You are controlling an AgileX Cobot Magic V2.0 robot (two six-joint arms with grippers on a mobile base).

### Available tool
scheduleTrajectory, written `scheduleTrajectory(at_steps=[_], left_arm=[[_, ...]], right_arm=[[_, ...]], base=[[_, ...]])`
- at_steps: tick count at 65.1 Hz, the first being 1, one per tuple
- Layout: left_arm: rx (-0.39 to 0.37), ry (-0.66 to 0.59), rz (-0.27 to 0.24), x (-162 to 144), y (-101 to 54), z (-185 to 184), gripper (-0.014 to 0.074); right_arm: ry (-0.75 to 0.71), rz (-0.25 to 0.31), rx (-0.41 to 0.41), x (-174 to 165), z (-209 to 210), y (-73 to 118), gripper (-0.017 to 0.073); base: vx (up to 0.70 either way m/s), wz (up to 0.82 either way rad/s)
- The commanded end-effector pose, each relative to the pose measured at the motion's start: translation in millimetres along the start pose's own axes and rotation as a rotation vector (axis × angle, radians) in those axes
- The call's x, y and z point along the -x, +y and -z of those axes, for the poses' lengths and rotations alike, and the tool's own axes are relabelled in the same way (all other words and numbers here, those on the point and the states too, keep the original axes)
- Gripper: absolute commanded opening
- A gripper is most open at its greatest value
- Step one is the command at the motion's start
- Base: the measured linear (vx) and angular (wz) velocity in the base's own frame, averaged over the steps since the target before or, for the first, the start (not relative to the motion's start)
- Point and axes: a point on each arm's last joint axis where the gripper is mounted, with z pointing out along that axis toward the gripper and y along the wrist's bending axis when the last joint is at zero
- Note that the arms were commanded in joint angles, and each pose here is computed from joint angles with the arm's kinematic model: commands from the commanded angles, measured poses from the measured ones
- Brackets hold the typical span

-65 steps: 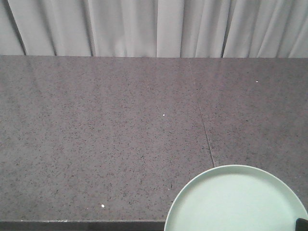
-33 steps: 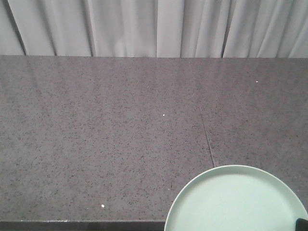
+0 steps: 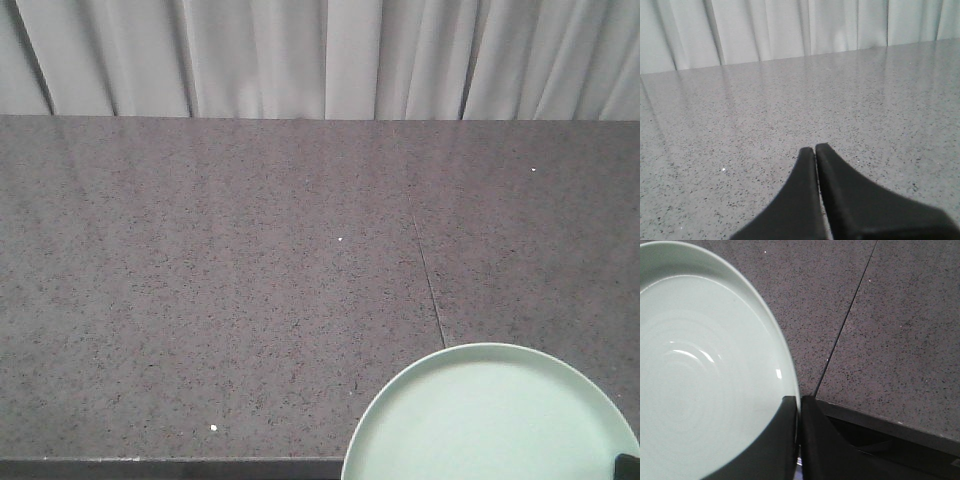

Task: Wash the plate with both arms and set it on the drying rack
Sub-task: 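Drive the base away from the counter holding the plate in the right gripper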

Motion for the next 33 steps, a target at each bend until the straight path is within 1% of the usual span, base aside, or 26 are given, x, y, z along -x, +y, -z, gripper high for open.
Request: scheduleTrajectory(at_steps=[1, 20, 33], left_arm=[[-0.003, -0.112, 0.008, 15.8, -0.7, 3.5, -0.0006], [-0.003, -0.112, 0.008, 15.8, -0.7, 3.5, -0.0006], [-0.003, -0.112, 0.008, 15.8, -0.7, 3.5, -0.0006]], right_arm=[[-0.073, -0.012, -0.004, 11.2, 3.1, 1.0, -0.0004], [-0.070, -0.013, 0.000, 10.9, 3.1, 1.3, -0.0004], [-0.063, -0.013, 0.002, 10.3, 3.0, 1.5, -0.0004]], base=[[0.00, 0.00], [0.00, 0.01], [-0.03, 0.10]])
